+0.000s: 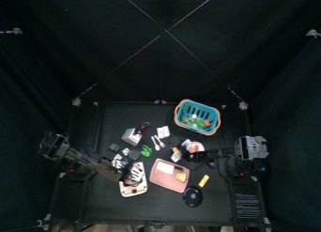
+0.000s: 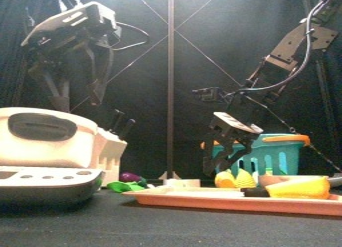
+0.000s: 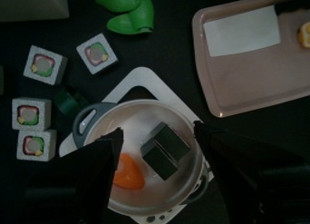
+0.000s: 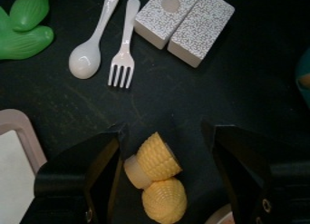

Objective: Grab green sushi pieces

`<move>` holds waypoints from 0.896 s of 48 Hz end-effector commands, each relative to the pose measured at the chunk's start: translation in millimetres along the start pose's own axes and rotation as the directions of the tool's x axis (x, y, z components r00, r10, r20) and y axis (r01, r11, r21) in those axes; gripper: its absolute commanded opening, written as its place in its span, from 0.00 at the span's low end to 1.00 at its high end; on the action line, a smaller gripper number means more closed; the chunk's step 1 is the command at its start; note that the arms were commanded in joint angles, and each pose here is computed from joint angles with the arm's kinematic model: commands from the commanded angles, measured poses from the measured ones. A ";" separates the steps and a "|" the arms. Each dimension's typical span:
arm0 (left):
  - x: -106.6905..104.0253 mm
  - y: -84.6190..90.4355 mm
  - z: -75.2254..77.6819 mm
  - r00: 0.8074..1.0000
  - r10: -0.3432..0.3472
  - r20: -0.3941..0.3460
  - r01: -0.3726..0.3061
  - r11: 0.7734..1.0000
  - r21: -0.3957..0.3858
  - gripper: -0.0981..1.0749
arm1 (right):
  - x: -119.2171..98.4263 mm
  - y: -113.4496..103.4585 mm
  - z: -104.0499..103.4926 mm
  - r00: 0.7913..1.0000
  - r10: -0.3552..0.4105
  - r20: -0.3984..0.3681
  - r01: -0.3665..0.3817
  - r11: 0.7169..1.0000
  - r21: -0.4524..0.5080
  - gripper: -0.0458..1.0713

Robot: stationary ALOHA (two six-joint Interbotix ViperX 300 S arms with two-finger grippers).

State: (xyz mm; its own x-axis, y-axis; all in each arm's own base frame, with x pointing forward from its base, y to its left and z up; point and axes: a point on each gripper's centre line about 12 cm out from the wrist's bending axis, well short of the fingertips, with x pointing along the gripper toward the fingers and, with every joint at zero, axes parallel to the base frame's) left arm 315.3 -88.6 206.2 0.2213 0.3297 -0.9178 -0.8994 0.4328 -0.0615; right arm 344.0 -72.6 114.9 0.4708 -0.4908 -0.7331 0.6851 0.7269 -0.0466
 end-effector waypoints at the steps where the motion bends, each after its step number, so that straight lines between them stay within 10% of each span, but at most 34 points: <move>1: -13.0 -1.8 -2.0 1.000 0.019 0.012 -0.019 0.998 -0.052 0.90 | -10.0 4.8 13.0 0.999 0.027 0.034 -0.028 0.999 0.030 0.89; 43: 14.1 -0.1 -7.7 0.989 -0.068 -0.129 0.025 0.950 -0.310 0.90 | 2.5 36.1 10.8 0.998 0.058 0.015 -0.058 0.998 0.009 0.89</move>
State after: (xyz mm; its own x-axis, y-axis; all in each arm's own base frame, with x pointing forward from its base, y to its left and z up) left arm 311.3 -96.4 182.9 0.1938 0.1948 -0.9615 -0.9725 0.1670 -0.1622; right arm 370.8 -53.5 107.7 0.4908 -0.4566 -0.7420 0.6646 0.7470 -0.0201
